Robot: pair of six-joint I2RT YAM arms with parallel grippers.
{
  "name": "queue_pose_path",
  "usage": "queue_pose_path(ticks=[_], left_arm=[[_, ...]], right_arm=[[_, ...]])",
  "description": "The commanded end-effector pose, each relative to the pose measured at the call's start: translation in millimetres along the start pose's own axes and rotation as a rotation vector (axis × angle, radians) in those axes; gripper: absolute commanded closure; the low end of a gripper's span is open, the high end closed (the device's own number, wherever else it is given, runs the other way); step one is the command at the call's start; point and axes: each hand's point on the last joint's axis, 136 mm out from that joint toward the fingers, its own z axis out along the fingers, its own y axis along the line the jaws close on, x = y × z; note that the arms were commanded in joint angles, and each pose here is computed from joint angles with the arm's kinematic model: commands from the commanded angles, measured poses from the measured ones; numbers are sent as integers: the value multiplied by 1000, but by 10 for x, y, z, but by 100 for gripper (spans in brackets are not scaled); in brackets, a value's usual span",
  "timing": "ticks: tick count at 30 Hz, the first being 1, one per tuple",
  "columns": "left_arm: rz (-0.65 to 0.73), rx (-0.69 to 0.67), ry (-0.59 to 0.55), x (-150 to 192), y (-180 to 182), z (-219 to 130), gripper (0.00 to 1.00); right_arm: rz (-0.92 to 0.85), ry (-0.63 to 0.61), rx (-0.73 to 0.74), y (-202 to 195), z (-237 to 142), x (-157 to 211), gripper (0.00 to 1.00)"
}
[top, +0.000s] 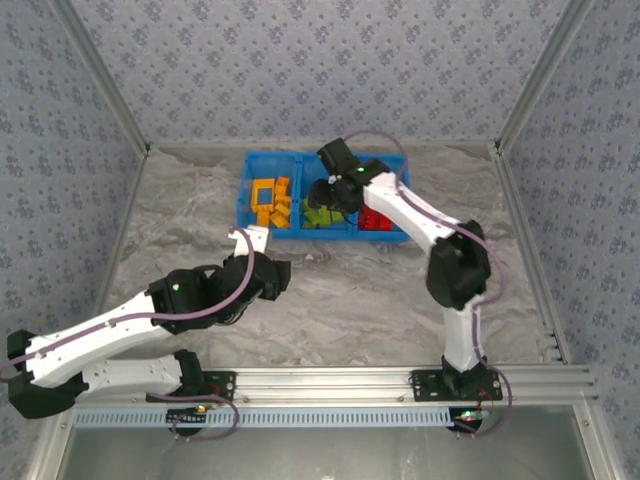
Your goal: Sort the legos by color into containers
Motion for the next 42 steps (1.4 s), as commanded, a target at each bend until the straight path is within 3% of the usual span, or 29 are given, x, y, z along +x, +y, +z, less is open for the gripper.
queue_pose_path(ticks=[1,6,8,9,11,12,17,20,22,25,28,30,32,37,42], left_arm=[[-62,-26,21,-67,137,-47,38],[-152,-11,129,12,285,69,37],[-184,7,154,29,334,107,37],[-204,13,157,27,375,115,36],[-239,6,152,17,482,115,28],[-257,-4,145,16,560,113,3],[-259,-128,81,7,973,82,2],[-233,-300,-13,-55,1320,-4,2],[-259,-497,-81,-66,1669,-101,2],[-228,-644,-156,-66,1951,-32,2],[21,-578,-192,-43,1934,420,2],[45,-652,-174,64,2134,490,2],[68,-638,-138,179,2275,655,2],[-31,-646,-190,431,2699,958,2],[-88,-621,-114,465,2943,1272,2]], right_arm=[[5,-193,54,-221,-584,-97,33],[-7,-403,138,-726,-1258,182,20],[-4,-440,187,-1015,-1418,392,11],[3,-462,210,-1153,-1532,472,0],[14,-500,284,-1447,-1707,642,0],[18,-516,337,-1615,-1789,739,0],[81,-639,427,-2122,-2193,1060,0],[183,-696,529,-2441,-2301,1164,0],[147,-765,573,-2519,-2293,1103,0],[17,-854,568,-2522,-2049,966,0],[-39,-857,575,-2712,-1651,981,0],[-27,-793,604,-2920,-1456,1051,0],[-4,-747,592,-3054,-1315,1054,0],[8,-758,563,-3228,-1063,936,0],[-22,-777,541,-3265,-928,666,0]])
